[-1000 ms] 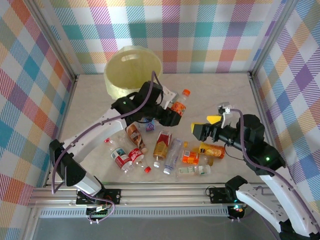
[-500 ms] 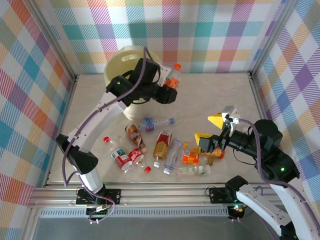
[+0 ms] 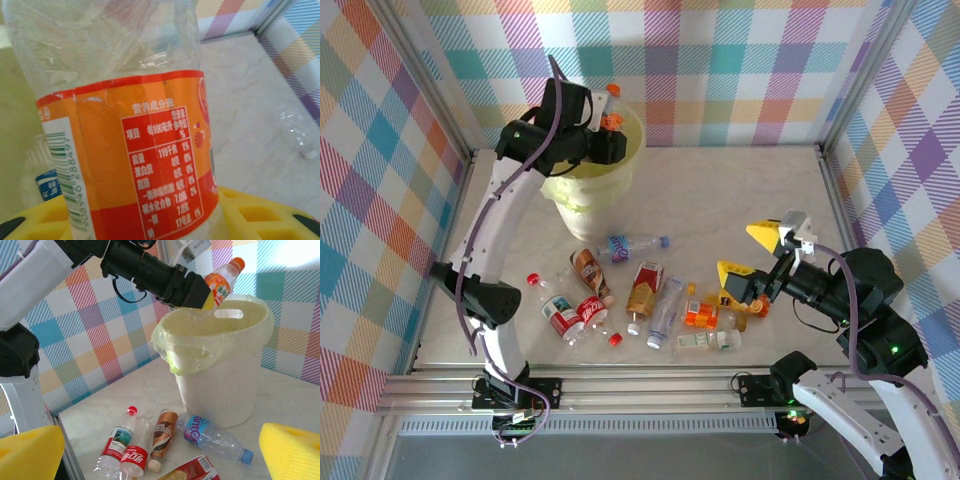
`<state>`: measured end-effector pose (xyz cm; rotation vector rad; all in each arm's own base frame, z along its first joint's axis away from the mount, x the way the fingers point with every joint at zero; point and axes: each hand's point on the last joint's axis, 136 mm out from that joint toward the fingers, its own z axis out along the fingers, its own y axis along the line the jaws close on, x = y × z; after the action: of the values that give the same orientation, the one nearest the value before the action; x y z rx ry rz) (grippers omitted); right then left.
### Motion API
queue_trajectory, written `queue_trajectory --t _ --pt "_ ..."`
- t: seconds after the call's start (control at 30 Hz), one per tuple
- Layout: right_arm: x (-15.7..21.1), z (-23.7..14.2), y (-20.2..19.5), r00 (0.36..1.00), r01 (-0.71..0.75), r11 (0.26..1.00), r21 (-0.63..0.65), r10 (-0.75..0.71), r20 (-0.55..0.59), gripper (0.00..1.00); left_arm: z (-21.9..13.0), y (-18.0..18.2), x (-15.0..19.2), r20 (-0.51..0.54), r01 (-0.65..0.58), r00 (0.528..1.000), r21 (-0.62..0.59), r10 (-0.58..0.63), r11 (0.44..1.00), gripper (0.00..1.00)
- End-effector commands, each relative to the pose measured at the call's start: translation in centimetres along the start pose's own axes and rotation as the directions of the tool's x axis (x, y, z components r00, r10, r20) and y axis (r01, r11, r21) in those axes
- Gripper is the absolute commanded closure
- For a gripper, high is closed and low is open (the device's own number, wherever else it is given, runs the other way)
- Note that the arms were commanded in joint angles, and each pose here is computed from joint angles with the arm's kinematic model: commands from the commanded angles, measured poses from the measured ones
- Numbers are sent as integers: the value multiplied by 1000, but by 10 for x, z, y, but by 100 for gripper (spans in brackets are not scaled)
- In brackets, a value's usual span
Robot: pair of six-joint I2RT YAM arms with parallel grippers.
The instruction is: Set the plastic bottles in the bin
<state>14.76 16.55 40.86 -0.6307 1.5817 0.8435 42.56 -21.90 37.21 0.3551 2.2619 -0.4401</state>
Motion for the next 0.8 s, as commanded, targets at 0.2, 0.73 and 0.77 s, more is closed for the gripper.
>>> queue_trajectory --t 0.2,0.73,0.77 --pt "-7 1 -4 1000 9 1000 26 -9 22 0 26 37 27 -149 -180 975 -101 164 978 51" --pt "11 12 -6 998 -56 998 4 56 -28 0 66 72 52 -262 -148 958 -104 117 983 51" --pt "12 13 -7 998 -57 998 4 57 -31 0 69 73 55 -270 -145 956 -103 113 984 51"
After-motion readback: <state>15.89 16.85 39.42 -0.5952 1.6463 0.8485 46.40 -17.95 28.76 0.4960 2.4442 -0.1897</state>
